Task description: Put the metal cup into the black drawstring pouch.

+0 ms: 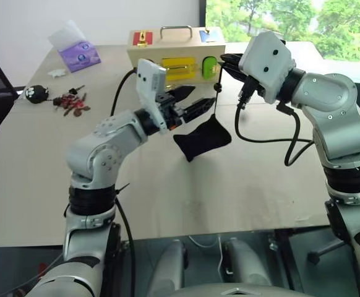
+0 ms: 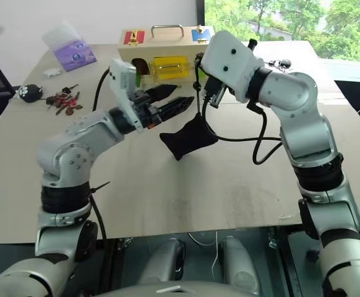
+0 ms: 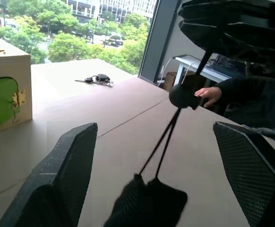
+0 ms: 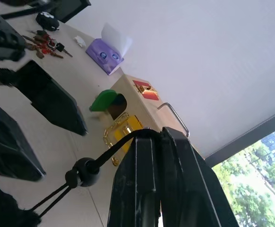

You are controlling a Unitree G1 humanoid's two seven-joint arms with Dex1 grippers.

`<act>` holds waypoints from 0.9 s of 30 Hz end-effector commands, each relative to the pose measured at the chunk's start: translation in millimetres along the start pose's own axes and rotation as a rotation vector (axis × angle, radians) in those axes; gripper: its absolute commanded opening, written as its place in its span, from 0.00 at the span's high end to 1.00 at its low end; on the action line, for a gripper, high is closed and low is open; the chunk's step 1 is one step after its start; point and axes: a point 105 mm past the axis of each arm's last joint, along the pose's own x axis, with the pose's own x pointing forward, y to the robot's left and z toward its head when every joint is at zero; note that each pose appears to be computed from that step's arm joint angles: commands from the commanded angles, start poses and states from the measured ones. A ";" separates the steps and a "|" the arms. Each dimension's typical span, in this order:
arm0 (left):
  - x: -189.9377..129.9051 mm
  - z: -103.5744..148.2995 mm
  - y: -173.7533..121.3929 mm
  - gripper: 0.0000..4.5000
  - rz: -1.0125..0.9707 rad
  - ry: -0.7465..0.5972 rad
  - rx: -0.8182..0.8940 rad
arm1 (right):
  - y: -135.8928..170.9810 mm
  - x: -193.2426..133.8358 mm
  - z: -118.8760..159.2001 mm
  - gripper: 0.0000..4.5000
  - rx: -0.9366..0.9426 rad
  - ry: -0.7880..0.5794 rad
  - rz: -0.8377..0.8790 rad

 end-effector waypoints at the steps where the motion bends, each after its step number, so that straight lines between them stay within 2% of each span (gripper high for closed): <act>1: 10.5 10.9 -5.7 0.11 -0.048 -0.053 0.060 | -9.1 -2.5 19.5 1.00 -0.047 -0.049 -0.024; 9: 22.5 17.6 -10.4 0.11 -0.120 -0.095 0.062 | -5.7 -3.6 19.6 1.00 -0.045 -0.041 -0.020; 11: 24.1 19.5 -16.0 0.19 -0.164 -0.107 0.055 | -5.1 -5.3 18.1 1.00 -0.045 -0.032 -0.023; 13: 25.6 19.3 -18.7 0.33 -0.186 -0.107 0.048 | -5.0 -6.5 17.2 1.00 -0.040 -0.026 -0.027; 17: 29.3 13.8 -21.0 0.78 -0.204 -0.090 0.048 | -6.4 -8.5 15.5 1.00 -0.034 -0.015 -0.040; 19: 30.7 12.8 -21.4 0.95 -0.206 -0.090 0.043 | -6.9 -9.4 14.9 1.00 -0.032 -0.011 -0.043; 24: 32.4 0.9 -18.4 0.96 -0.195 -0.052 0.029 | -21.6 -14.5 3.5 1.00 0.022 0.031 -0.115; 27: 27.9 -29.8 -7.6 0.96 -0.150 0.042 0.016 | -57.1 -26.4 -31.1 1.00 0.109 0.143 -0.306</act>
